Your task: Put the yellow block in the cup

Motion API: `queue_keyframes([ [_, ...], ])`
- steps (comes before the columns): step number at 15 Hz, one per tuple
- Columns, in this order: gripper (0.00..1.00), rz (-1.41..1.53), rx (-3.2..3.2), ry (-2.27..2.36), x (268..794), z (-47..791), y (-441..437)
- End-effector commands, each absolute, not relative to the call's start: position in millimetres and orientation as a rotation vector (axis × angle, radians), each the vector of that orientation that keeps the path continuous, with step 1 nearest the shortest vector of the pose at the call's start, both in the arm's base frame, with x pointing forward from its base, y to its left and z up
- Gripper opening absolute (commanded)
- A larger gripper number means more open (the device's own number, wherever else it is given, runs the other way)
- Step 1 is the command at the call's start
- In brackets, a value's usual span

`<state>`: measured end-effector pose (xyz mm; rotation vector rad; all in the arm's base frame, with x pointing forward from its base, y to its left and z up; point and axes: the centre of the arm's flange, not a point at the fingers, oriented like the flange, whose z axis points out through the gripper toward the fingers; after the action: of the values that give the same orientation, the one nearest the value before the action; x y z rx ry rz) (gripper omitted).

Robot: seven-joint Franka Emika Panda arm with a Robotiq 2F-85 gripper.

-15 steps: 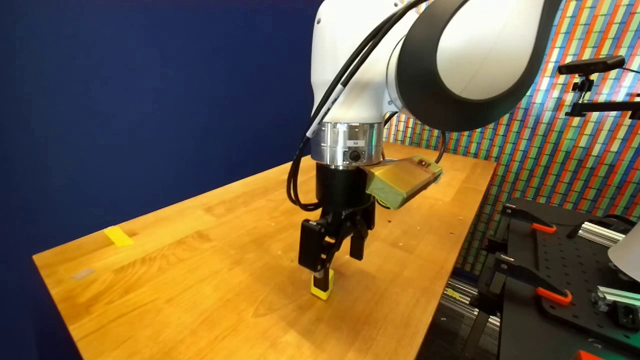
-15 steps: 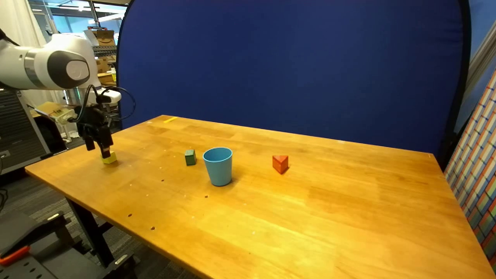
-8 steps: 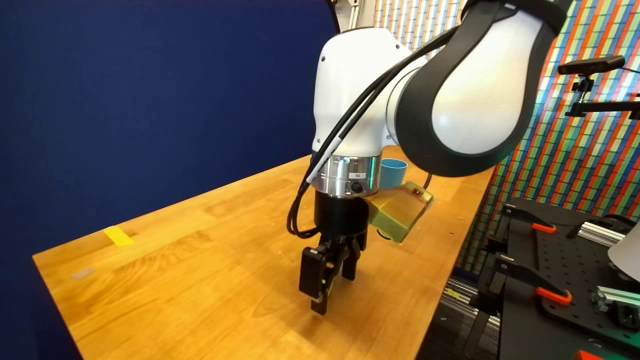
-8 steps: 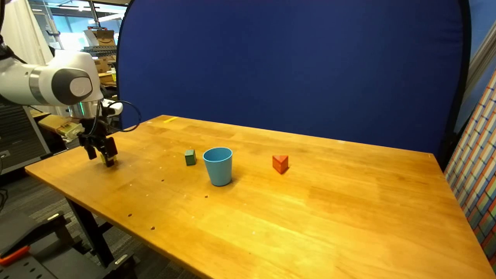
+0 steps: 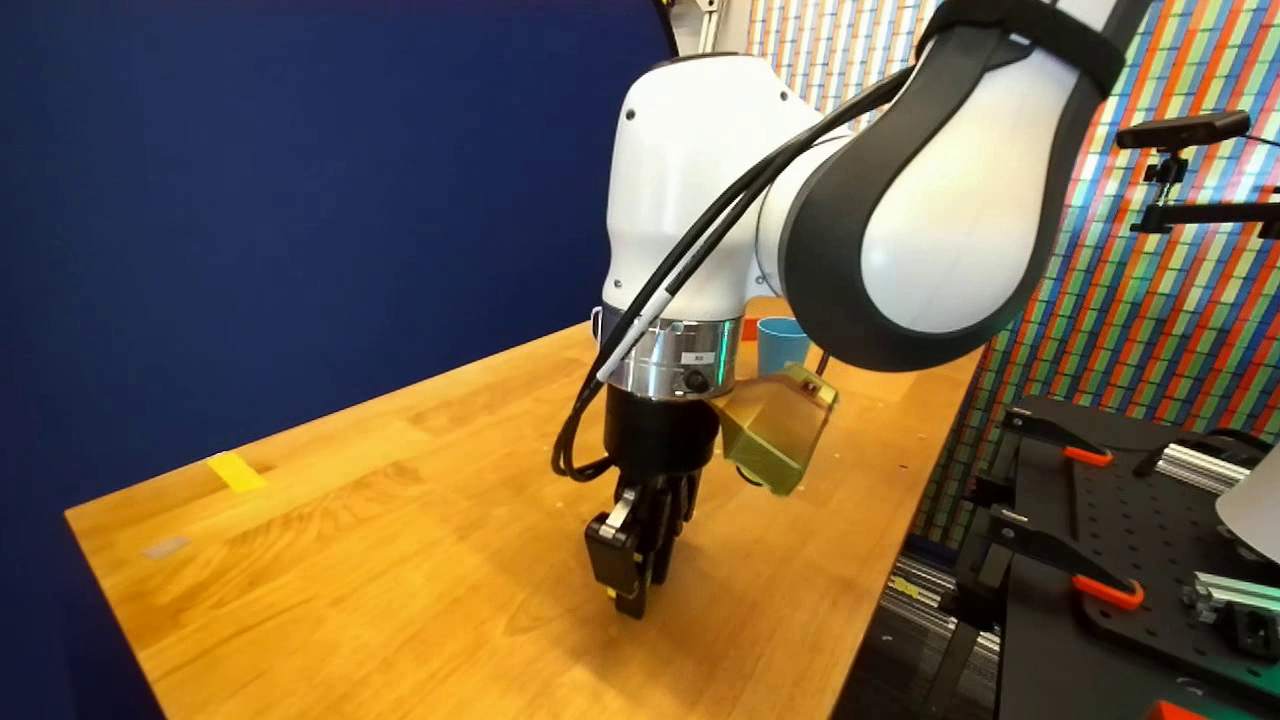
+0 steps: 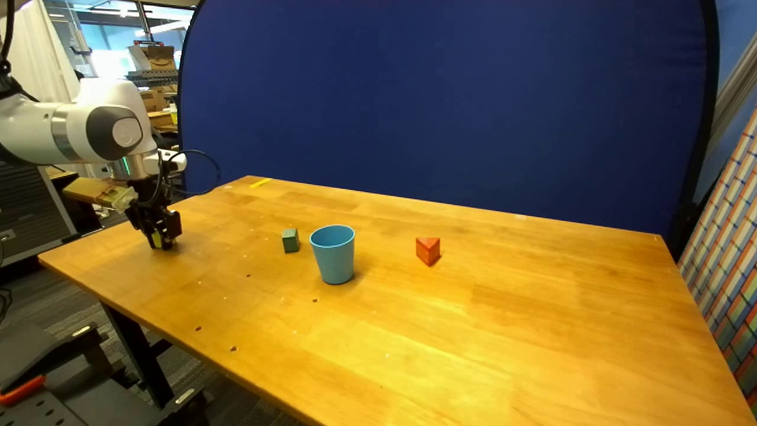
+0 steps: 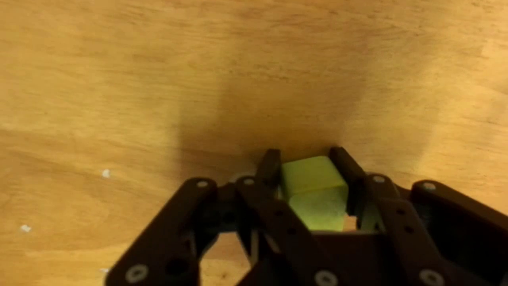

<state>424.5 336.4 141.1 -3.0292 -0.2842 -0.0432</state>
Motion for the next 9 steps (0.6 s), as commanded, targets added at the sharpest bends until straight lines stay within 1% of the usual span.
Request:
queue_keyframes([
  [1, 0.14, -0.118, -3.054, -0.313, 432.3, 148.0, 331.6],
  [5, 0.14, -0.208, -3.152, -0.198, 450.8, 176.6, 276.0],
  [9, 0.14, -0.391, -3.257, 0.039, 479.0, 223.2, 187.6],
])
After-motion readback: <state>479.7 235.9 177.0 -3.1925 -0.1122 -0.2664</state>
